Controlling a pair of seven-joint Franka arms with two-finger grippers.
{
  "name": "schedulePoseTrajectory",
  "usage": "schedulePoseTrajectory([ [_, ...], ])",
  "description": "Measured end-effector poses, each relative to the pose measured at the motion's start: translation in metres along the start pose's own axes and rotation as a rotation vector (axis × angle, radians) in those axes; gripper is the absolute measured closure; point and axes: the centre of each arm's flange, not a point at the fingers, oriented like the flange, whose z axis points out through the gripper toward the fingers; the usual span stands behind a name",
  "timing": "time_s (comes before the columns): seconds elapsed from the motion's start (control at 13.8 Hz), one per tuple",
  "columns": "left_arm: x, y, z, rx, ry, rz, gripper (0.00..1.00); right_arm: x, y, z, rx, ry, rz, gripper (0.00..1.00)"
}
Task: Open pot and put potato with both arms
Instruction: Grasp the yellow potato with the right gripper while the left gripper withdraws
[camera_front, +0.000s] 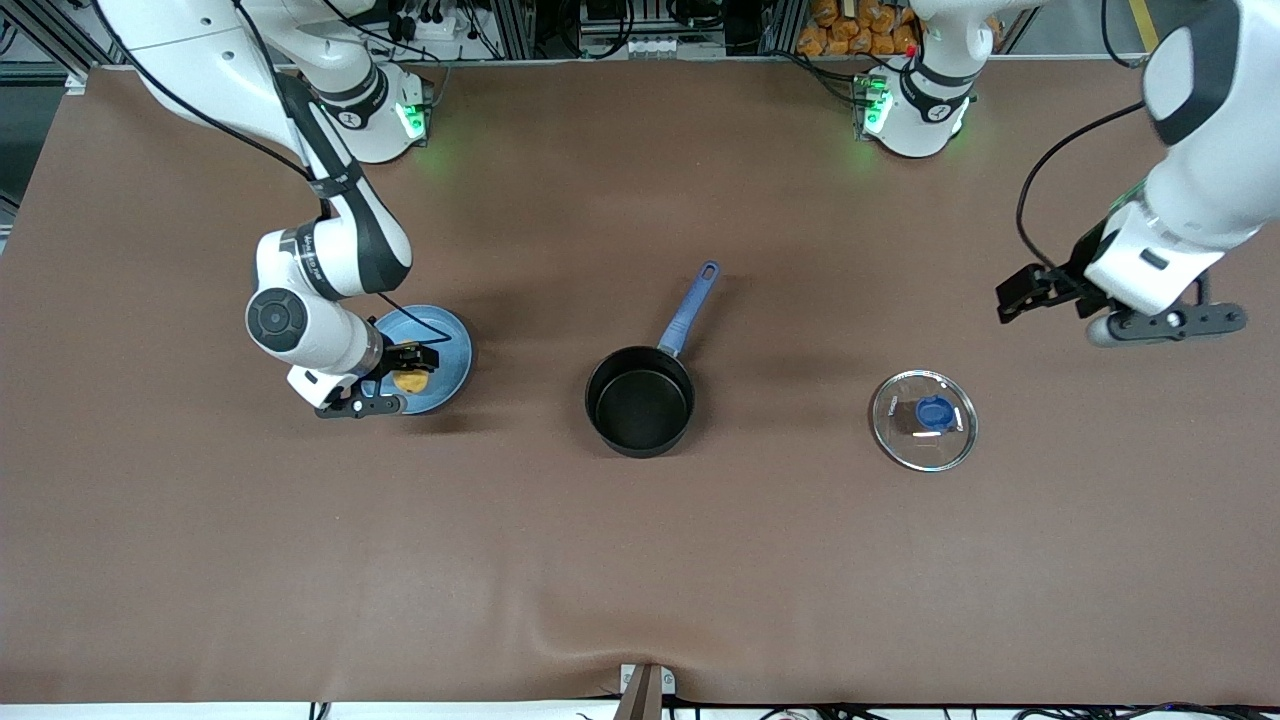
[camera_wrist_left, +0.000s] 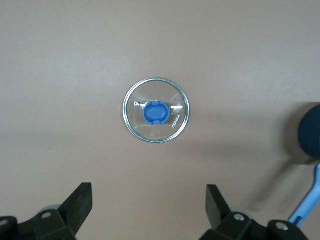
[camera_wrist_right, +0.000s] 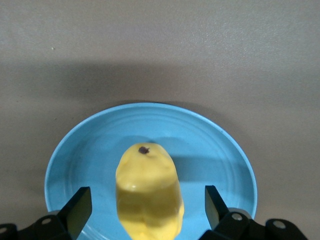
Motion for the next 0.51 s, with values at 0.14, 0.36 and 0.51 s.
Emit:
schedulePoseTrajectory([
  [0.14, 0.001, 0.001, -0.023, -0.003, 0.008, 0.016, 0.00, 0.000, 0.001, 0.009, 0.000, 0.005, 0.001, 0.00],
  [0.36, -0.003, 0.000, -0.050, -0.001, -0.006, 0.064, 0.00, -0.002, 0.002, 0.020, 0.000, 0.009, 0.002, 0.00],
  [0.51, -0.004, -0.001, -0.061, -0.002, 0.005, 0.067, 0.00, -0.003, 0.002, 0.024, 0.000, 0.004, 0.002, 0.19],
])
